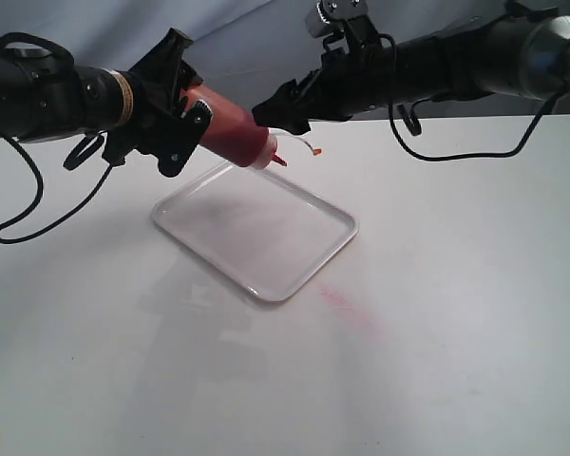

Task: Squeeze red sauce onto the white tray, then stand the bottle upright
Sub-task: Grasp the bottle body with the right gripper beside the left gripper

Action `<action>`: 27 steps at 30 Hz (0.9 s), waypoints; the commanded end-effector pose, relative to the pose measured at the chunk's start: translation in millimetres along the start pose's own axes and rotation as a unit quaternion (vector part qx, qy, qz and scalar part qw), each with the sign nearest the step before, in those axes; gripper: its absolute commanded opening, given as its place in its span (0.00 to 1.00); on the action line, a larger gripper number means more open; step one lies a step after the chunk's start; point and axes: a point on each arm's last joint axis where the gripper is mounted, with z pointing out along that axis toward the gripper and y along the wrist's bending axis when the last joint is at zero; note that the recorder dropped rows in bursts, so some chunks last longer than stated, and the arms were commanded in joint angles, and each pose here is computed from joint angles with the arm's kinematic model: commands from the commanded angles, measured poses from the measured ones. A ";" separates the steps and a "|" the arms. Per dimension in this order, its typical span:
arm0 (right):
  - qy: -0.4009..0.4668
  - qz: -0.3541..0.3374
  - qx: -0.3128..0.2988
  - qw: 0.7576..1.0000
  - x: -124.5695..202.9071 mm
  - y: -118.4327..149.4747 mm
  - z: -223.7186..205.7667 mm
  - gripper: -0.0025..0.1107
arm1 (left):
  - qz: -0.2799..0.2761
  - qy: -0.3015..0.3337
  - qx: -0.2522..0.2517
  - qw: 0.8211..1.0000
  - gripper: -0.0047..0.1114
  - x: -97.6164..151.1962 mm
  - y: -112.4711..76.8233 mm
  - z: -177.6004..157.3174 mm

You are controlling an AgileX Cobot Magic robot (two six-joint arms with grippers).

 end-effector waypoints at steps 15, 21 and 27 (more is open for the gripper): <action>0.029 -0.288 0.025 0.957 -6.0 40.4 30.5 0.73 | -0.011 0.017 -0.014 1.000 0.04 6.7 8.6 -44.0; 0.024 -0.341 0.062 0.938 -10.6 63.2 48.6 0.73 | -0.010 0.019 -0.023 0.999 0.04 7.9 12.0 -55.1; 0.021 -0.348 0.053 0.936 -11.4 77.2 54.9 0.73 | -0.004 0.003 -0.018 1.000 0.04 -4.0 7.7 -54.8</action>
